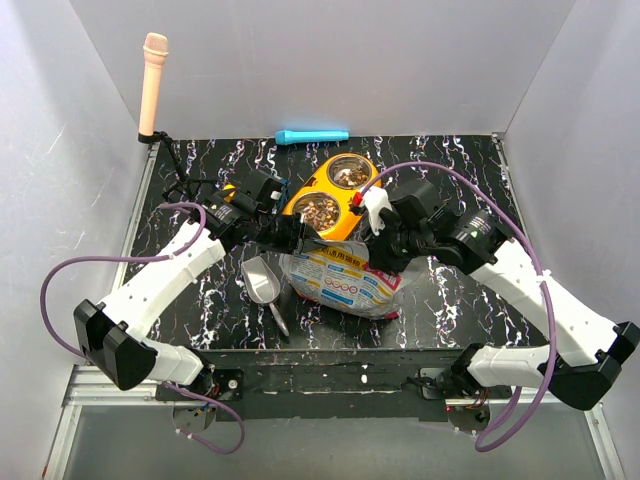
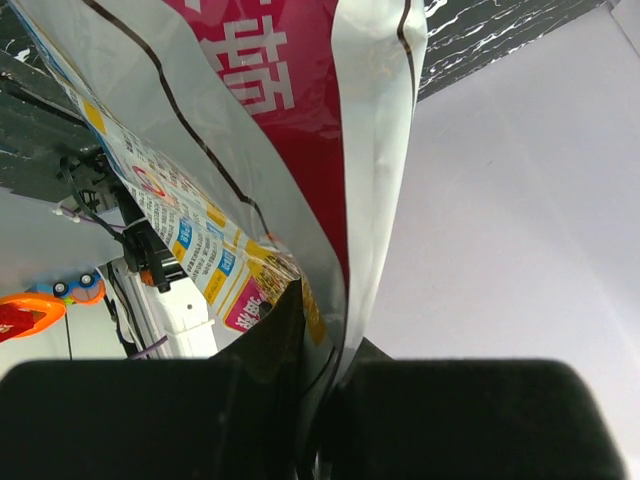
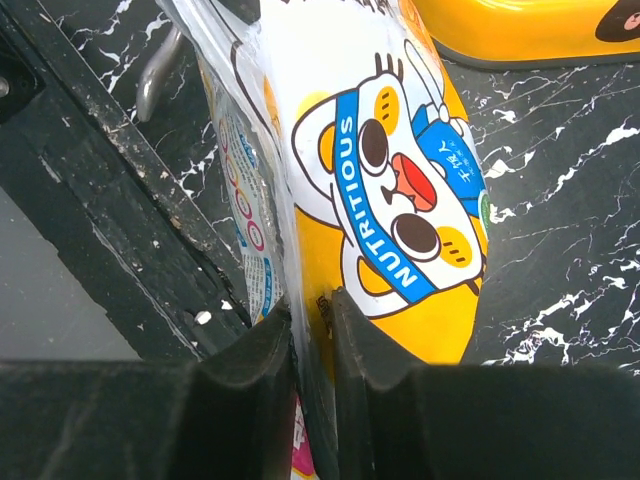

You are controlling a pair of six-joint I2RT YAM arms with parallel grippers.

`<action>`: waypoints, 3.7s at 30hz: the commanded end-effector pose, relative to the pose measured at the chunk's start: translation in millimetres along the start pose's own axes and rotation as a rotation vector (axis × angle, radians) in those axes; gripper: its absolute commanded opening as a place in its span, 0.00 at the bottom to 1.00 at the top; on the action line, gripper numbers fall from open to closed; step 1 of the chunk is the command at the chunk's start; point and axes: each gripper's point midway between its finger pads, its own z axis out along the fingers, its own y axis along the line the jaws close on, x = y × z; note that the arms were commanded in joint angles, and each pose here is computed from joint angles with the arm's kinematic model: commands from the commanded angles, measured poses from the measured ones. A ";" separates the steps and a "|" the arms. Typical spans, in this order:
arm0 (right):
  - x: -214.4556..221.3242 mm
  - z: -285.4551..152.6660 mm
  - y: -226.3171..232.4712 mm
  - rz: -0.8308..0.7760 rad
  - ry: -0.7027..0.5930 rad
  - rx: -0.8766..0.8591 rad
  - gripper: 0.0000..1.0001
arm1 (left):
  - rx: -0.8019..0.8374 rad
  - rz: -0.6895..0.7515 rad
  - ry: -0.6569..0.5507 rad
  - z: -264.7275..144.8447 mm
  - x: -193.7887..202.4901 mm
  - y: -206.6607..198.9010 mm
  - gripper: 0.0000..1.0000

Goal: Serve the pet food
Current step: Close the pet food bag at the center of the board.

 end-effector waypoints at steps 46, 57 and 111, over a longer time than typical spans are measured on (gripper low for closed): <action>2.3 -50.5 -43.7 -0.030 -0.052 0.288 0.01 | 0.107 0.086 0.089 -2.9 56.4 -46.5 0.67; -18.7 -65.1 -63.1 -0.073 -0.087 0.429 0.01 | 0.093 0.131 0.107 28.1 77.1 -50.1 0.49; -81.2 -38.9 -28.4 -0.414 -0.253 0.403 0.01 | -0.028 -0.012 -0.010 -33.5 65.9 -24.1 0.72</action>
